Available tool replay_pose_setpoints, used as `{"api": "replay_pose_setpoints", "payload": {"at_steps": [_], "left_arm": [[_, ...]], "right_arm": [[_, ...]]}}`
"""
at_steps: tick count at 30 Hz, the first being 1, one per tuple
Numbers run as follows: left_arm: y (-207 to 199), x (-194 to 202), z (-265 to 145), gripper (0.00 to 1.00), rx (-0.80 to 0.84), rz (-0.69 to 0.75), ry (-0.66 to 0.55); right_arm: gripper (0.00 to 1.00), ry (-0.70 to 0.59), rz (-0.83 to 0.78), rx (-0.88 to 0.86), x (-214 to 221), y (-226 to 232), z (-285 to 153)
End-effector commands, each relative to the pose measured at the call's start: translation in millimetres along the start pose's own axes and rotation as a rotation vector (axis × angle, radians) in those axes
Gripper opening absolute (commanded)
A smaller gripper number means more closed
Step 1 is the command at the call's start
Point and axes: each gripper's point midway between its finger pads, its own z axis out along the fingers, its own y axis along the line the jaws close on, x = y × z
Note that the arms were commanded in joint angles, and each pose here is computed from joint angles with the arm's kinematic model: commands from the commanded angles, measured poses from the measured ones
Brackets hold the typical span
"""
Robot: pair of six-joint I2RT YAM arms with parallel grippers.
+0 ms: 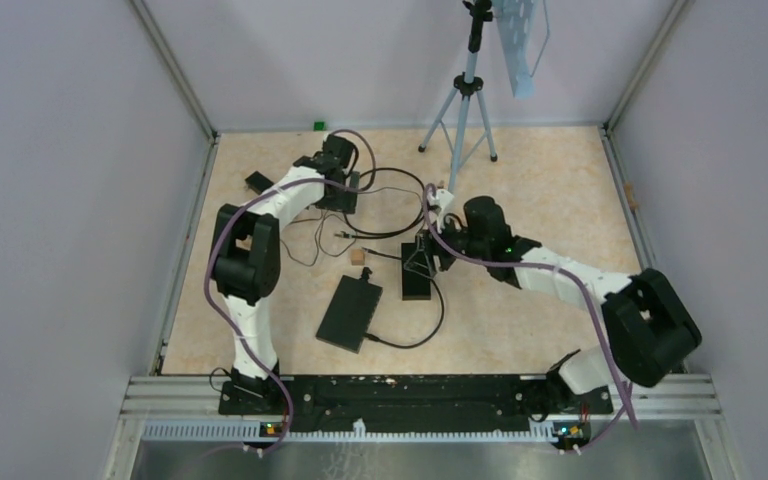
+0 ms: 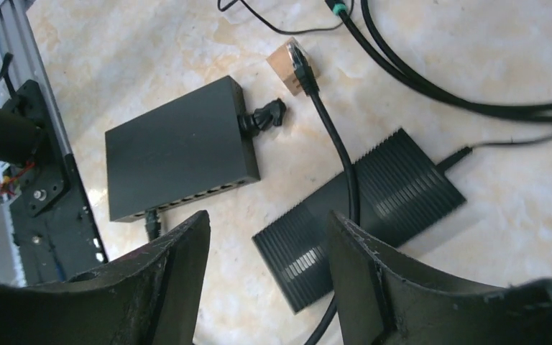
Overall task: Insert the plug into the switch port
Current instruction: Pick up the connector from the center of the board.
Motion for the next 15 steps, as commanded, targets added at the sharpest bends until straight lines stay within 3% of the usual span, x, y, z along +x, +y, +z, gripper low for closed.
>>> {"api": "replay_pose_setpoints", "payload": {"at_steps": [1, 5, 9, 15], "left_arm": [[7.6, -23.6, -42.2, 0.98, 0.059, -0.1, -0.117], [-1.4, -41.0, -89.1, 0.99, 0.206, -0.118, -0.236], [1.6, -33.3, -120.6, 0.99, 0.263, -0.13, -0.287], [3.3, -6.7, -147.8, 0.99, 0.342, -0.138, -0.333]], "right_arm": [[0.6, -0.085, -0.268, -0.121, -34.6, 13.7, 30.5], [0.61, -0.136, -0.395, -0.158, -45.7, 18.4, 54.9], [0.57, -0.126, -0.537, -0.186, -39.1, 14.3, 73.7], [0.54, -0.07, -0.595, -0.191, -29.5, -1.1, 96.7]]}}
